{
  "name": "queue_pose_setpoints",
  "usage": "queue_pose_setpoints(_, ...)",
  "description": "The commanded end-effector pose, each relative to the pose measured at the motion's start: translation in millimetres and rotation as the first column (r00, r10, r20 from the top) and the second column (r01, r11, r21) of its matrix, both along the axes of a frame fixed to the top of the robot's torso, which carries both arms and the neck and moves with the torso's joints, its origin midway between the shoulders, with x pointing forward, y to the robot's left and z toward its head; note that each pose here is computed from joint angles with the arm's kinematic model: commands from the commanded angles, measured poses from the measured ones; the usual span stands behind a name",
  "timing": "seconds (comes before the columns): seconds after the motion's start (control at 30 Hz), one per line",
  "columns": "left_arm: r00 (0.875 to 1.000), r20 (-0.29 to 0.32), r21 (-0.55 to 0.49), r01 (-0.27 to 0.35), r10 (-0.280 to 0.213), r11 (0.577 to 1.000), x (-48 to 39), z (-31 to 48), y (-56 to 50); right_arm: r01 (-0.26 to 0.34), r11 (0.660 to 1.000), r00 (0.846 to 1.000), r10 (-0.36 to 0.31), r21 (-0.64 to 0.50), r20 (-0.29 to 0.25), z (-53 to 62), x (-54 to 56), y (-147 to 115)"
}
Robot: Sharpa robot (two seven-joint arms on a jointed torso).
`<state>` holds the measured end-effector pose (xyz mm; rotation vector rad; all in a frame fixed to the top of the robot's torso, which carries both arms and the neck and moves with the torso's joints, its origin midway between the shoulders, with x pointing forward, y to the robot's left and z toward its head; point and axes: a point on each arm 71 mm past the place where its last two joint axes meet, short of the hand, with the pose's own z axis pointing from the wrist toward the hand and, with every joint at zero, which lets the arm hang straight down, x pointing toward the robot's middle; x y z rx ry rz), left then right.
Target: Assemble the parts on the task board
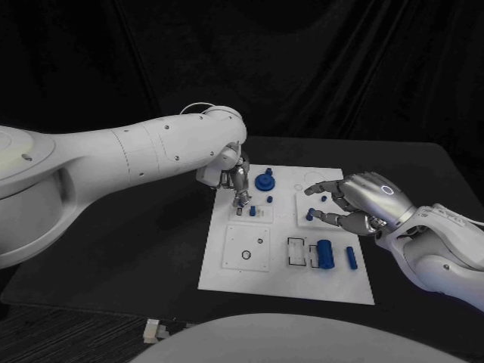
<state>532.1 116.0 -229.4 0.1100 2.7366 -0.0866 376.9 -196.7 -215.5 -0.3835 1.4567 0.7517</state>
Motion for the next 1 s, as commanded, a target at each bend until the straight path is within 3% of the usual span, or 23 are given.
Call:
queue_pose_setpoints(0.03,1.0,-0.008,0.042,-0.02,0.02,0.999,-1.6,-3.6,2.1,0.005,1.0,1.0,-0.005,0.006,-0.004,-0.9,-0.6,0.6)
queue_pose_setpoints(0.43,0.999,-0.007,0.043,-0.049,0.049,0.998,-1.5,-11.7,8.7,0.0,1.0,1.0,0.0,0.006,-0.006,-2.3,-0.3,1.9)
queue_pose_setpoints(1.0,0.998,-0.01,0.044,-0.061,0.062,0.997,-1.5,-15.8,12.3,-0.002,1.0,1.0,0.002,-0.003,-0.017,-4.4,0.1,3.1)
